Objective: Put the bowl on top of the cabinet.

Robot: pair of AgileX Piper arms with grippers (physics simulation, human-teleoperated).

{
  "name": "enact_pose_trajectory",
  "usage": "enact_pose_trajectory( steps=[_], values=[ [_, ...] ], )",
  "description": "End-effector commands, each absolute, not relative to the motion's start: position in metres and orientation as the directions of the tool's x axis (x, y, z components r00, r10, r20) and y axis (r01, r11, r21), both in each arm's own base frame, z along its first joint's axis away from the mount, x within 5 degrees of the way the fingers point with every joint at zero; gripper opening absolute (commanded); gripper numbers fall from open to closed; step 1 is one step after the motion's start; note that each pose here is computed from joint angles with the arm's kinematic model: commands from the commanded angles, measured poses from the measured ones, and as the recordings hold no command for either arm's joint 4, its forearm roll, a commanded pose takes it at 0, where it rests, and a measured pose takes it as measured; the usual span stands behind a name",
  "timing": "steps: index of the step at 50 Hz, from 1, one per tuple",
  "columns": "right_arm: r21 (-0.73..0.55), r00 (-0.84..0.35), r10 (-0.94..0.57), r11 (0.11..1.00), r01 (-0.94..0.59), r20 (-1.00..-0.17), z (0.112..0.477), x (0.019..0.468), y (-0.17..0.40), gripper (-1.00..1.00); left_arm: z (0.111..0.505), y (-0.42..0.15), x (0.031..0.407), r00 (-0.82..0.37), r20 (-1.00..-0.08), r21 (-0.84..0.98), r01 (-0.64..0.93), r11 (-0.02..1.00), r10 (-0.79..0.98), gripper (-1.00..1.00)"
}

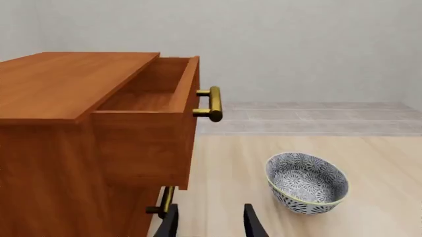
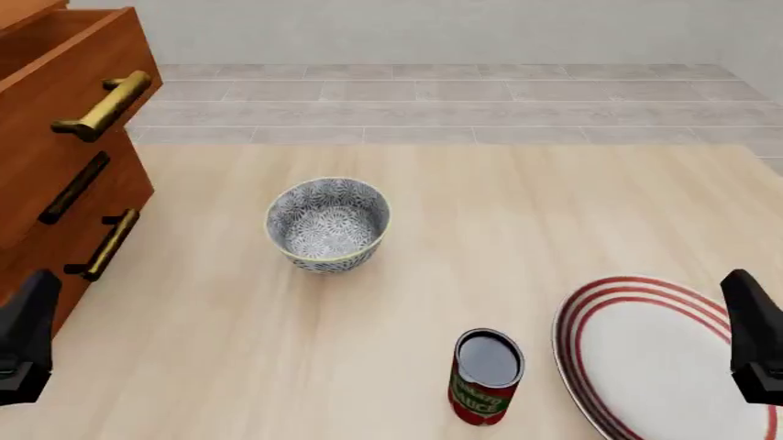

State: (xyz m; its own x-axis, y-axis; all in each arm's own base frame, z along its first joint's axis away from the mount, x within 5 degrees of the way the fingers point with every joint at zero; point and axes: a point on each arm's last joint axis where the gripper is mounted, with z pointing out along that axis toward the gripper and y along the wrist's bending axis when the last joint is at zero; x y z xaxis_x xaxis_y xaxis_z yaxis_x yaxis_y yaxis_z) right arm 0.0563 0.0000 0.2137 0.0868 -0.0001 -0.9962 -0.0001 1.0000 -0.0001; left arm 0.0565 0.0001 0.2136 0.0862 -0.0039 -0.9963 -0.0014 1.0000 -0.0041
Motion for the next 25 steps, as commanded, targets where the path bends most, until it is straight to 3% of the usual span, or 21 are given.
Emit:
enact_pose_trajectory(
  steps=[1,25],
  values=[
    [0.000,0.086,0.000,1.000,0.000,-0.996,0.214,0.057,0.000,1.00,0.213,0.000,0.059,0.073,-0.997,-0.021,-0.007,1.000,-0.020,1.00],
    [0.000,0.086,0.000,1.000,0.000,-0.996,0.214,0.057,0.000,1.00,0.217,-0.008,0.074,0.071,-0.997,0.042,0.107,0.993,0.034,1.00]
  ],
)
